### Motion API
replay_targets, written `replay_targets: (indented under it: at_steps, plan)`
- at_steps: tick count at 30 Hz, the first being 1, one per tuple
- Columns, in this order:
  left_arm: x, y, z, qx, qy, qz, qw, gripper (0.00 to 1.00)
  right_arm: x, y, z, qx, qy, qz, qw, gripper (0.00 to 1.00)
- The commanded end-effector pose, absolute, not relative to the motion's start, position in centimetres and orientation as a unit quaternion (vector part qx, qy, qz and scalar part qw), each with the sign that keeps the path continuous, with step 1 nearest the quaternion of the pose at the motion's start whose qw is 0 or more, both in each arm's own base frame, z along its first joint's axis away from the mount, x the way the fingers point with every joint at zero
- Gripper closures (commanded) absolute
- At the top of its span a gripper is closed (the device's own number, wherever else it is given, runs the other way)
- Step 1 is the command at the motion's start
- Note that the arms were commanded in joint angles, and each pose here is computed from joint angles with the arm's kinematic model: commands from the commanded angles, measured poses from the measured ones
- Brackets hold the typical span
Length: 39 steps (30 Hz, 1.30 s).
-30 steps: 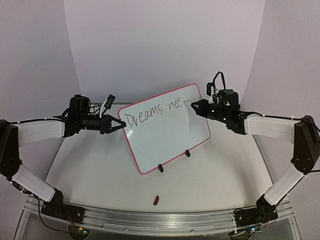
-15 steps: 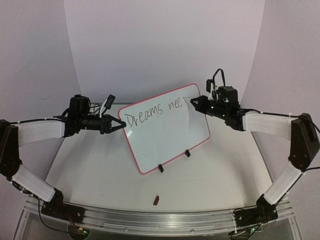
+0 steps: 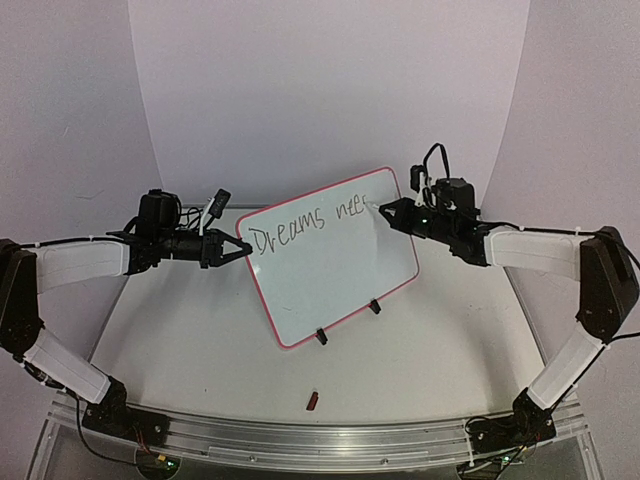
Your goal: Write a sentence on the whiteboard
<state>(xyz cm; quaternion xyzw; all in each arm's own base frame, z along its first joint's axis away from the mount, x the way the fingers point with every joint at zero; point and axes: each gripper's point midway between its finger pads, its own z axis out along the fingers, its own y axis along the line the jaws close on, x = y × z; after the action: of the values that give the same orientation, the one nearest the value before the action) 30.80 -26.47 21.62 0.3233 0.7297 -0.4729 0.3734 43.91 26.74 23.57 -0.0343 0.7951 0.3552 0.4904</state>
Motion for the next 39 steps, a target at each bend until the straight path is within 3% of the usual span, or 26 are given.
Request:
replay_targets:
  at_steps: [1,19,39]
  plan:
    - [30.4,-26.8,20.7,0.362,0.725,-0.443,0.384,1.0,43.2,26.1,23.7,-0.034,0.794,0.353,0.494,1.0]
    - [30.4,-26.8,20.7,0.362,0.725,-0.443,0.384,1.0,45.5,26.0,26.8,-0.017,0.774,0.338,0.535,1.0]
    - [30.4,-26.8,20.6,0.362,0.725,-0.444,0.383,1.0,46.5,26.6,26.6,-0.023,0.775,0.338,0.533,1.0]
